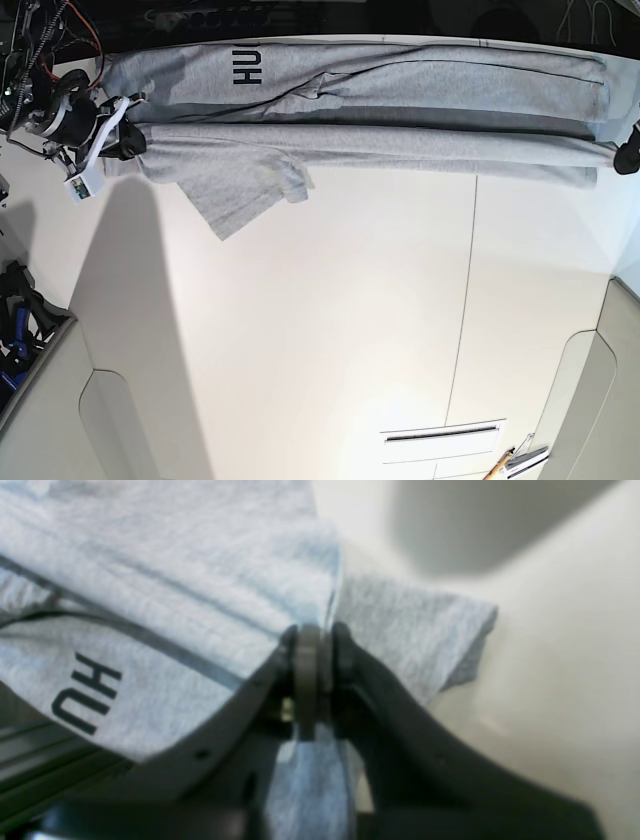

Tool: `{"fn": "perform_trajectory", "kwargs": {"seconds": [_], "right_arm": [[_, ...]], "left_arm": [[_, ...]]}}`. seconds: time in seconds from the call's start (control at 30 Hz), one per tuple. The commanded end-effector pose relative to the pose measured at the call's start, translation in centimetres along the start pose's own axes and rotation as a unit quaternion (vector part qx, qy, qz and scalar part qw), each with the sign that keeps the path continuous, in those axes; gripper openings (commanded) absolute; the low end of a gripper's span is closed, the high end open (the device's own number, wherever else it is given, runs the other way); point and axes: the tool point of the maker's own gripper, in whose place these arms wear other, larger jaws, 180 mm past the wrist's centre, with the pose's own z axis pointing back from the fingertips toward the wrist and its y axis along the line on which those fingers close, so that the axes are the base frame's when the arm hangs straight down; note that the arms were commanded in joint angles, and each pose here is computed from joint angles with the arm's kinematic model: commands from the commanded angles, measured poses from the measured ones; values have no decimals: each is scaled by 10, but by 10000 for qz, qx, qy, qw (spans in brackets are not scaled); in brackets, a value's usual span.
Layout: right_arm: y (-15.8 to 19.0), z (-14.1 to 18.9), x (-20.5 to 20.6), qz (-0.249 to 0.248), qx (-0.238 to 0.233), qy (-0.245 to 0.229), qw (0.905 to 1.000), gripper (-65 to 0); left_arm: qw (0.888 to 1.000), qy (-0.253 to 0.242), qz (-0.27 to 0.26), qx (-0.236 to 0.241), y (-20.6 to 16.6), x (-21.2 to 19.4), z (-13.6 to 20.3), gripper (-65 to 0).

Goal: Fold the T-shirt properly
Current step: 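Grasp the sleeve end with the right gripper and tuck it inward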

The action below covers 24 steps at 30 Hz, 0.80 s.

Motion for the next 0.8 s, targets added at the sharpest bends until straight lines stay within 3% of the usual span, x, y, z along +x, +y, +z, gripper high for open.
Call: {"fn": "perform_trajectory", "kwargs": {"seconds": [0.0,0.03,0.2,0.43,0.53,0.67,0.77], "right_arm": [[-7,7,6,69,-111,-80,9999,-436],[-7,7,6,72,-110,-86,9999,-398],[-15,13,15,125,-280,-240,9992,-393],[-32,30,91,250,-520,-1536,9865,-393],[-25,28,119,341,-419,-1836,9815,-393],[-13,6,139,459,-253,-1890,9806,-393],[-6,-28,140,444,-37,-1594,9862,-393]], "left_arm": [[9996,-233,-184,-29,-4,24,9,-445],[9996,-230,-183,-41,-5,24,9,-403],[9993,-276,-260,-44,-6,34,14,-395],[9978,-410,-498,-152,-19,50,19,-395],[9977,-421,-514,-161,-20,51,19,-395],[9976,-434,-514,-161,-20,51,19,-395],[9976,-432,-515,-158,-20,51,19,-395]]}}
